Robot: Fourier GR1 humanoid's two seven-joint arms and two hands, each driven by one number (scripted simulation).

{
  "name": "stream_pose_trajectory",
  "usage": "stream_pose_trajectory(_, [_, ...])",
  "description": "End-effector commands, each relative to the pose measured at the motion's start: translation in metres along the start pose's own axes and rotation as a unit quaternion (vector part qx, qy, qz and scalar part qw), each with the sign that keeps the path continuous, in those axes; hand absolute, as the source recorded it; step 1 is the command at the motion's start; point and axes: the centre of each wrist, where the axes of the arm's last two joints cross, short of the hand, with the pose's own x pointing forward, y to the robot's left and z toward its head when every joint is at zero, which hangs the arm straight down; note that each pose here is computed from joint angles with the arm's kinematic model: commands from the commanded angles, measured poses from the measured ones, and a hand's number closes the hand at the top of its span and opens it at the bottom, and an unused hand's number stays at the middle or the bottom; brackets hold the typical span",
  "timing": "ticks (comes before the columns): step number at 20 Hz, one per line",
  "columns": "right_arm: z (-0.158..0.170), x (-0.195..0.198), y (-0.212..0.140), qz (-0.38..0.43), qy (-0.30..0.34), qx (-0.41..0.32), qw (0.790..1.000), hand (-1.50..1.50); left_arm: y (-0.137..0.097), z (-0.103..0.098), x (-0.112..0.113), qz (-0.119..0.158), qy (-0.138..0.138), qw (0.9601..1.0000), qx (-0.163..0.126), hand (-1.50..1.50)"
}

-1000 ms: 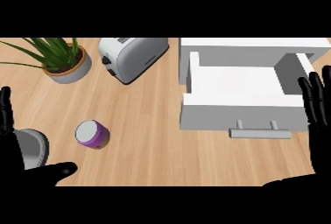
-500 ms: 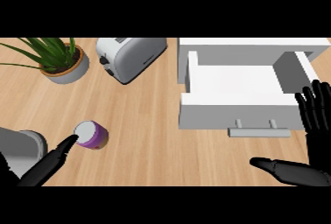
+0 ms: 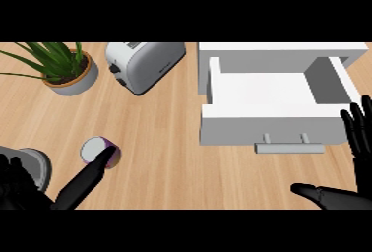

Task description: Pick up the can, place it into the drawer and close the drawer

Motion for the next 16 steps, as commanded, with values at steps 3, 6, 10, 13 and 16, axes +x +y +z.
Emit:
stream_pose_trajectory(3, [0.01,-0.005,-0.003,0.0,-0.006,-0.008,1.0,-1.5,-0.017,0.01,-0.016,-0.003,0.043,0.999,0.011,-1.5])
stream_pose_trajectory(6, [0.001,-0.009,-0.023,0.002,-0.006,-0.007,1.0,-1.5,-0.024,0.011,-0.03,-0.005,0.043,0.9989,0.02,-1.5])
stream_pose_trajectory(10, [0.0,0.005,-0.032,0.004,-0.012,0.001,1.0,-1.5,-0.041,-0.002,-0.033,-0.016,0.055,0.9981,0.025,-1.5])
stream_pose_trajectory(13, [0.016,-0.003,-0.008,0.003,-0.011,-0.004,1.0,-1.5,-0.054,-0.01,-0.059,-0.031,0.064,0.9968,0.036,-1.5])
stream_pose_trajectory(16, [0.004,-0.007,-0.011,0.009,-0.01,-0.005,1.0,-1.5,-0.059,0.009,-0.081,-0.039,0.06,0.9965,0.044,-1.5])
